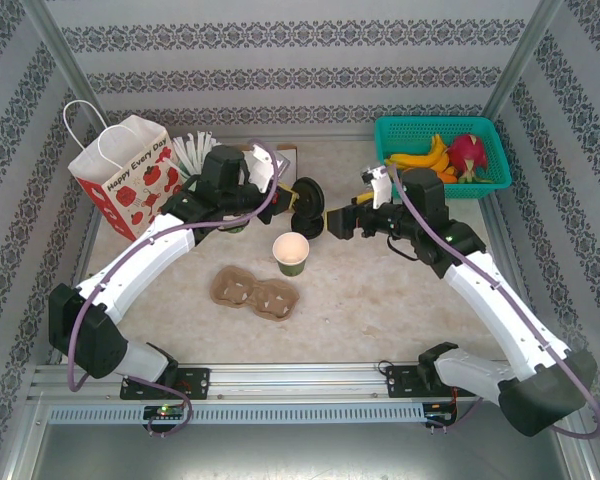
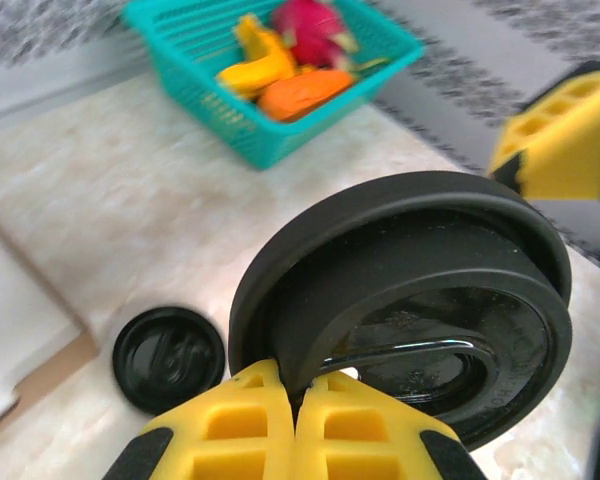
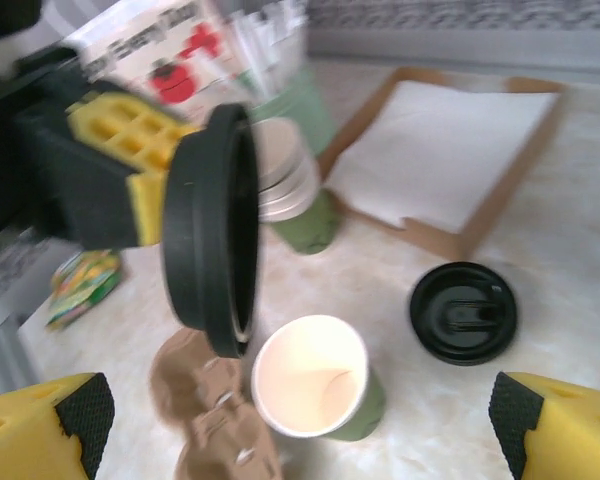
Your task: Pack the takeout coffee
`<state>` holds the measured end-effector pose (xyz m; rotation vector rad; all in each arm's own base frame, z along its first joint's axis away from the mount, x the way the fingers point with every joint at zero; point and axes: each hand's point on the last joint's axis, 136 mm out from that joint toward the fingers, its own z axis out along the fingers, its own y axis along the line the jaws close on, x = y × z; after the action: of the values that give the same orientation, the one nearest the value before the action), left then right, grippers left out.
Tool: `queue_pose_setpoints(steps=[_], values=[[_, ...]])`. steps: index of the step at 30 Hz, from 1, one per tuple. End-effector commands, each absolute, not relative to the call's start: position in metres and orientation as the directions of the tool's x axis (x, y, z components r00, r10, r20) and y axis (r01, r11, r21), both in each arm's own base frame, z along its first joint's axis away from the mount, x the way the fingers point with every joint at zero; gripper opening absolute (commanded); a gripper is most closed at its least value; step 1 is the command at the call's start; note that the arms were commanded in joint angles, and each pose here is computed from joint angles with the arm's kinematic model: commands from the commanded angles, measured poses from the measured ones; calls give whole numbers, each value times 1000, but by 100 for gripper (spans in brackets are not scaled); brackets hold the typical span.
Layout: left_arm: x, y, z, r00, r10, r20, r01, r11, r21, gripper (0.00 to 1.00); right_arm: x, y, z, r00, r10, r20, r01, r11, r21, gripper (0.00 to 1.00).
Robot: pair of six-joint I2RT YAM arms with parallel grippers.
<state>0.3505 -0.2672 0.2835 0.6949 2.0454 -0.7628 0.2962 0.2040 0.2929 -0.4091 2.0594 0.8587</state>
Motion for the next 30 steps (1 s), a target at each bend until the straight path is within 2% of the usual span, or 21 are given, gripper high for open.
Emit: queue_pose_setpoints(steps=[1,5,10,14,19,30], values=[[349,-243,264,-671,133,-729,497,810,-310,0,327,168,290,-552,285,-783,-274,825,493,98],[334,-240,248,-749,124,-651,428,840,-333,0,332,159,267,-563,401,-723,-159,806,571,98],[324,-231,233,-832,76,-550,304,891,-337,0,333,163,234,-624,545,-560,-6,713,701,98],[315,-222,213,-910,12,-415,166,927,-337,0,332,183,213,-697,530,-483,-6,669,743,98],[309,-221,201,-949,-11,-316,99,939,-328,0,331,207,202,-773,485,-409,-29,616,787,98],[304,-228,184,-986,10,-167,66,940,-336,0,331,235,185,-829,464,-311,3,560,829,98]])
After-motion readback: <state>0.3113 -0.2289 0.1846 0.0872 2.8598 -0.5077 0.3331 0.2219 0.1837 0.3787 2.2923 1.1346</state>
